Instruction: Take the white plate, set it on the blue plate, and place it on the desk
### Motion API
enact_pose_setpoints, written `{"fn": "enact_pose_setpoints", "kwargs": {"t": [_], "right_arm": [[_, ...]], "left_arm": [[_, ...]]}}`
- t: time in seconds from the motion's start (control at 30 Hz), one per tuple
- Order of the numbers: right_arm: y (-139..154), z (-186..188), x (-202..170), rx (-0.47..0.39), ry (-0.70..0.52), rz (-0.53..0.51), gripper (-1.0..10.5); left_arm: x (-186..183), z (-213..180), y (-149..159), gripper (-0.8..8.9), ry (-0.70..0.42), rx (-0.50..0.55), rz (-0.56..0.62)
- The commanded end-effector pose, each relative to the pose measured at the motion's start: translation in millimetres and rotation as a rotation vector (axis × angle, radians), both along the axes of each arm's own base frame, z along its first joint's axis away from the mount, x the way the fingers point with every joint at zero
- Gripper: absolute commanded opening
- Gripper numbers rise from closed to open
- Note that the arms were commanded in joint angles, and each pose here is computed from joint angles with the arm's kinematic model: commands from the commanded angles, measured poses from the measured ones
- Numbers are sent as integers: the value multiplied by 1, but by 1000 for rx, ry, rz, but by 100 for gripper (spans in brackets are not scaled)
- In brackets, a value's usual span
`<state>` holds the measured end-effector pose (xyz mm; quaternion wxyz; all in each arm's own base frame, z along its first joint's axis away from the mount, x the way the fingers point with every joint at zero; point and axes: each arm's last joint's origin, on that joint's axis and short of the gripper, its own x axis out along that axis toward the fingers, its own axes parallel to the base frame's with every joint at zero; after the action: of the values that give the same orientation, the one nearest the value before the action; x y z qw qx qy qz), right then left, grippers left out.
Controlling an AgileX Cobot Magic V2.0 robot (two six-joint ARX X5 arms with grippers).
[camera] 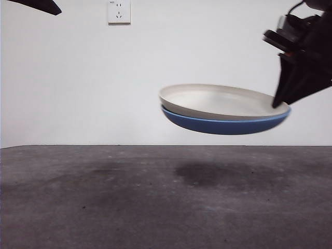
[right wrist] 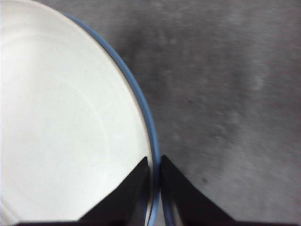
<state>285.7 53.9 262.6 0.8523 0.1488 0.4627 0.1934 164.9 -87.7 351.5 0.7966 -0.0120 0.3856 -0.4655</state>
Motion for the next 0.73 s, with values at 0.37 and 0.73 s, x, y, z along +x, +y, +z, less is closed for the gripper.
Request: {"fn": "enact_pose_setpoints", "kwargs": {"t": [0.37,0.73], "right_arm": [[59,-18,24,91,-8,40,12],[84,-71,46,85,89,28,12]], "left_arm": [[1,2,-2,401,-14,-6,-15],[1,2,-2,401,-14,-6,-15]]}}
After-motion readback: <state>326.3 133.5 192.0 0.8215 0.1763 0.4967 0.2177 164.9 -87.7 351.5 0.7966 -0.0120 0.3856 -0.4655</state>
